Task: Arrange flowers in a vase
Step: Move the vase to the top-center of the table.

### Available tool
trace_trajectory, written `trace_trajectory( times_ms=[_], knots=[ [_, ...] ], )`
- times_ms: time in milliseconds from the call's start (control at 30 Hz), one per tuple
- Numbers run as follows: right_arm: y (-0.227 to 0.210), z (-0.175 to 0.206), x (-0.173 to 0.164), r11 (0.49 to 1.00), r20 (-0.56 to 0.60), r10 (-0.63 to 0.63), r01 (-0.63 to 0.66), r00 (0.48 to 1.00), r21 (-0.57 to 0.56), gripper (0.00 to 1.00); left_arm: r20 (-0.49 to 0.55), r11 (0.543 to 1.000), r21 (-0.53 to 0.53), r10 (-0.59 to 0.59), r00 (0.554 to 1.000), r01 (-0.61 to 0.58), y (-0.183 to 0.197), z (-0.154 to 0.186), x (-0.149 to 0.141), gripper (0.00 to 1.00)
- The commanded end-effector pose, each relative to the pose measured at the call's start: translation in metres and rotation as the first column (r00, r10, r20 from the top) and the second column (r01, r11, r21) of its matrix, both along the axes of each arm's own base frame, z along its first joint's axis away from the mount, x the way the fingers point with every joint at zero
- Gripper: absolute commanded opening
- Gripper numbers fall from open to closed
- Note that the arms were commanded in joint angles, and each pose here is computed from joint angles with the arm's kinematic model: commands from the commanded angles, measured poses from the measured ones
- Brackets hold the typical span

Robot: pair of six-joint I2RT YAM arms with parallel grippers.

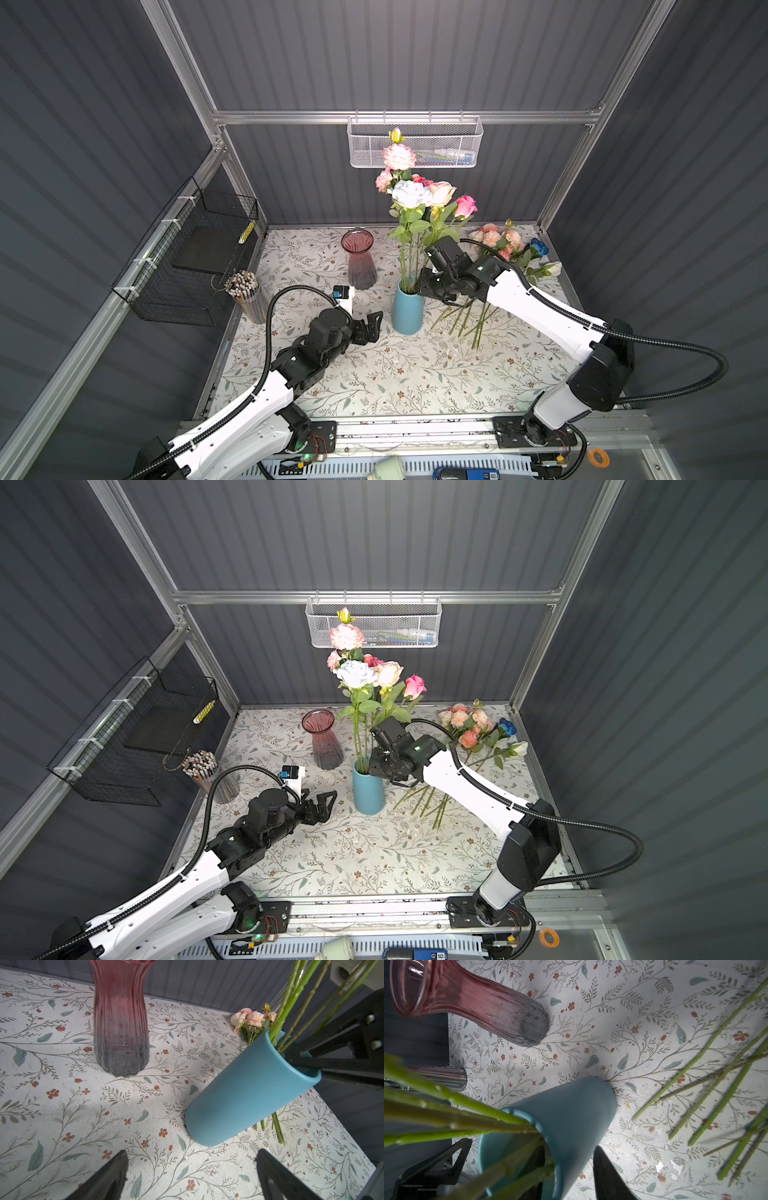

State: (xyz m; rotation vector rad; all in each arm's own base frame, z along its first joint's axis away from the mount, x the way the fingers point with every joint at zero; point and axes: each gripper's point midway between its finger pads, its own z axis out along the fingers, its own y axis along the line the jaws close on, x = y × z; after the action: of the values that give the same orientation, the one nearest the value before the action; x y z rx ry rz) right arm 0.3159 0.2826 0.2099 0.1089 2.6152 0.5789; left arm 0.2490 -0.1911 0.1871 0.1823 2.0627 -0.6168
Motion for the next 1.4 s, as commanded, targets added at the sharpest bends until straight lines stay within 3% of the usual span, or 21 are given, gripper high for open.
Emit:
trace_trajectory(
  times_ms=[0, 767, 1367],
  knots=[
    [-0.003, 0.0, 0.007, 0.999, 0.016, -0.005, 0.006, 1.0, -0.032, 0.4, -0.011, 1.0, 0.004, 0.018, 1.0, -0.018, 0.005, -0.004, -0.002, 0.97],
    [-0.015, -0.019, 0.0, 0.986, -0.013, 0.054, -0.055, 0.998, -0.156, 0.26, -0.002, 0.999, 0.011, 0.031, 1.0, -0.031, 0.012, -0.003, -0.005, 0.97],
    [-0.016, -0.012, -0.005, 0.959, 0.049, 0.123, -0.106, 0.991, -0.262, 0.17, -0.008, 0.999, 0.014, 0.033, 0.999, -0.032, 0.011, -0.003, -0.005, 0.97]
  ],
)
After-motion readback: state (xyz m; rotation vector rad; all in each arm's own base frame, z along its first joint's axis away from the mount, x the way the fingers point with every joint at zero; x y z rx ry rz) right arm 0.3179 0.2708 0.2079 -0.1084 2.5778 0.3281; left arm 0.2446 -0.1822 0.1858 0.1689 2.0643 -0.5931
